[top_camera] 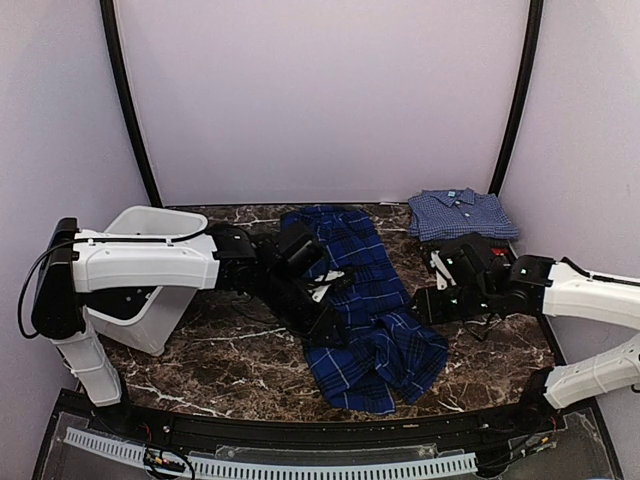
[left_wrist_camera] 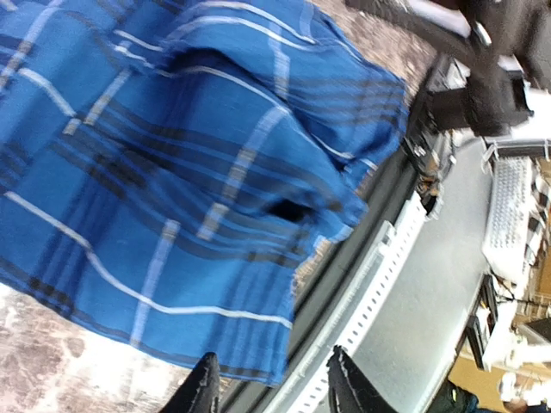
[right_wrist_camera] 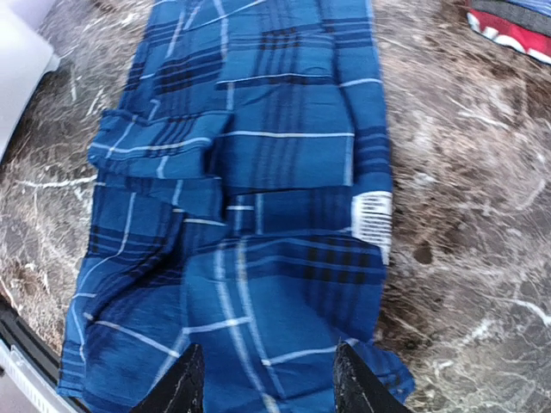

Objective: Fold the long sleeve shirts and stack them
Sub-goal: Flatten out the crumpled shirt at the center of the board.

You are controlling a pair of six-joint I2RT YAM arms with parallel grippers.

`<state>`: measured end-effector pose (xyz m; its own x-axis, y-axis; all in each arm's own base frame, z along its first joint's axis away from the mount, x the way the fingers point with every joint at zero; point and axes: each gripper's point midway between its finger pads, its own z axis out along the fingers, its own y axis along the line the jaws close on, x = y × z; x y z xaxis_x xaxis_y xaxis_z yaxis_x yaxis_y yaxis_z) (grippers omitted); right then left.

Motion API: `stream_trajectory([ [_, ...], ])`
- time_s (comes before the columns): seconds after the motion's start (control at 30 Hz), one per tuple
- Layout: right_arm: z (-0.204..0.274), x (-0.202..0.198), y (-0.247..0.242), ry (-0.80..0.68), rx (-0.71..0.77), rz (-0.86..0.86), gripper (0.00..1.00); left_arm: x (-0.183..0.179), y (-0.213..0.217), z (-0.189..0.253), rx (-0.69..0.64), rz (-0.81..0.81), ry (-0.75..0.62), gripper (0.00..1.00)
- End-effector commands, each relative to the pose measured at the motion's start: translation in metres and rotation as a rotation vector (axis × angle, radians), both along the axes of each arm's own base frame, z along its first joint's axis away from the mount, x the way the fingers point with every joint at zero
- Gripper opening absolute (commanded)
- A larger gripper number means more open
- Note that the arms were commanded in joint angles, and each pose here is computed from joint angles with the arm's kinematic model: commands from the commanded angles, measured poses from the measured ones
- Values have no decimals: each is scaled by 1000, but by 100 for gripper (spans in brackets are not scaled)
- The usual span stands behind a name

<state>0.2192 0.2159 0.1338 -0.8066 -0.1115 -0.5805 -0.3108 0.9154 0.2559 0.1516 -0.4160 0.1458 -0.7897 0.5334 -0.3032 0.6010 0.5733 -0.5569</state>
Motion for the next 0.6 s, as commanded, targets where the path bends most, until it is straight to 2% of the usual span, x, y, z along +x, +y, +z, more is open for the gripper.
stream_trajectory([
  [0.0,3,2,24,-43,-1,60,46,26,-7,-7,-25,76,-60,43],
  [0.1,-8,-5,34,-8,-14,91,47,34,-21,-16,-36,79,-52,43],
  [0.2,-21,-18,36,32,-53,116,52,35,-24,-38,-1,77,-31,43],
  [0.3,-32,-36,37,79,-54,128,52,32,-20,-58,35,69,-6,43],
  [0.4,-48,-53,29,136,-89,118,43,24,-17,-77,68,41,33,42],
  [0.57,-66,-72,-1,218,-185,26,13,2,-8,-91,79,-20,126,36],
])
